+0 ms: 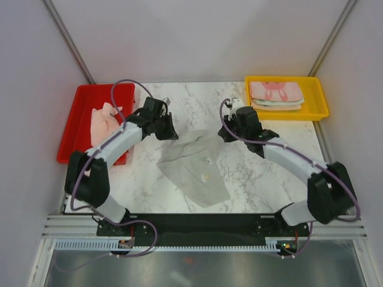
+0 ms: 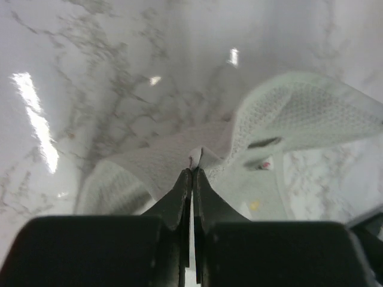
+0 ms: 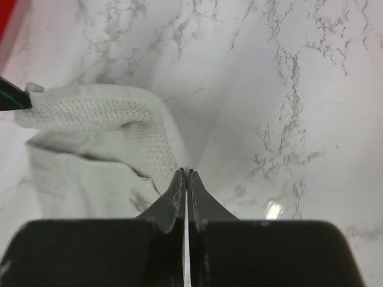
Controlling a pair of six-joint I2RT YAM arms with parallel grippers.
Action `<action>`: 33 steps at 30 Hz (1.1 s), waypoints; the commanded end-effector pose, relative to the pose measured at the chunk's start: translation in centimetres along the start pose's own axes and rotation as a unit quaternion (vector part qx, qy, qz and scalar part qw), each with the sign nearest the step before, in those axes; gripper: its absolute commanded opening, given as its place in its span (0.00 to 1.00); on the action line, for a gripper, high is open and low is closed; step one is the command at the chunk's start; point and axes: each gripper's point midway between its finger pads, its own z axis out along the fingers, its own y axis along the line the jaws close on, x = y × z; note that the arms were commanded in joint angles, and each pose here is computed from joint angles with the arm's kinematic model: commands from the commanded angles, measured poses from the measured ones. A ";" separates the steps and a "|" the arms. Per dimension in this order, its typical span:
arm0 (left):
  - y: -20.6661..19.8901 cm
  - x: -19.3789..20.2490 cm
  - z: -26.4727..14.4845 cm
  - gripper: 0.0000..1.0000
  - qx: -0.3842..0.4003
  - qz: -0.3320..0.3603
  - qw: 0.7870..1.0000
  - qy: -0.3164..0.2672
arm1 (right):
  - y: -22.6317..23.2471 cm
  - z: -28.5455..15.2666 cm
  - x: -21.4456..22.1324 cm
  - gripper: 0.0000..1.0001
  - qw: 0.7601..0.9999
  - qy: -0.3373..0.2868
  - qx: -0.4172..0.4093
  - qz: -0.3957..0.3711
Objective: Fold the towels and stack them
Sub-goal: Flatten out the crumpled towel
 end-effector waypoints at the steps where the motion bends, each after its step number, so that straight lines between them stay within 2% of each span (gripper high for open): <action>1: -6.6 0.8 -6.1 0.02 0.124 0.020 0.991 -0.037 | 1.7 -6.2 -1.6 0.00 0.999 -0.047 -0.023 0.011; 3: -9.4 2.3 -9.9 0.02 0.184 0.033 0.980 -0.061 | 3.1 -8.9 -2.4 0.00 0.996 -0.078 -0.050 -0.007; 7: -14.1 4.3 -17.5 0.02 0.305 0.049 0.943 -0.124 | 5.6 -17.8 -6.4 0.00 0.968 -0.230 -0.102 -0.011; 8: -14.4 4.9 -18.4 0.02 0.317 0.044 0.938 -0.132 | 5.7 -19.0 -6.5 0.00 0.967 -0.233 -0.104 -0.005; 9: -15.6 5.2 -21.6 0.02 0.355 0.039 0.921 -0.154 | 6.0 -20.3 -6.9 0.00 0.963 -0.244 -0.110 -0.003; 12: -17.1 5.7 -26.1 0.02 0.406 0.035 0.895 -0.180 | 8.2 -26.7 -9.8 0.00 0.936 -0.314 -0.160 0.006; 16: -17.9 4.6 -29.7 0.02 0.422 0.041 0.879 -0.218 | 9.5 -31.3 -12.3 0.00 0.913 -0.362 -0.189 0.019; 21: -17.0 3.0 -29.7 0.02 0.375 0.044 0.892 -0.249 | 9.5 -33.8 -14.8 0.00 0.899 -0.397 -0.182 0.031; 25: -14.5 1.4 -27.0 0.02 0.275 0.027 0.925 -0.263 | 7.6 -30.9 -15.0 0.00 0.914 -0.385 -0.124 0.040; 26: -12.7 0.3 -25.2 0.02 0.212 0.009 0.938 -0.274 | 7.0 -30.1 -15.0 0.00 0.917 -0.382 -0.110 0.042; 27: -11.7 -0.2 -24.4 0.02 0.181 0.001 0.942 -0.282 | 6.8 -29.1 -15.0 0.00 0.920 -0.377 -0.101 0.037; 28: -10.1 -1.4 -23.5 0.02 0.129 -0.014 0.944 -0.304 | 5.9 -27.4 -15.5 0.00 0.923 -0.375 -0.074 0.035; 30: -9.0 -2.4 -22.4 0.02 0.087 -0.020 0.945 -0.315 | 5.4 -25.7 -16.1 0.00 0.927 -0.369 -0.055 0.030; 33: -10.8 -3.8 -23.2 0.02 0.111 0.008 0.937 -0.332 | 6.2 -25.9 -18.0 0.00 0.920 -0.387 -0.062 0.005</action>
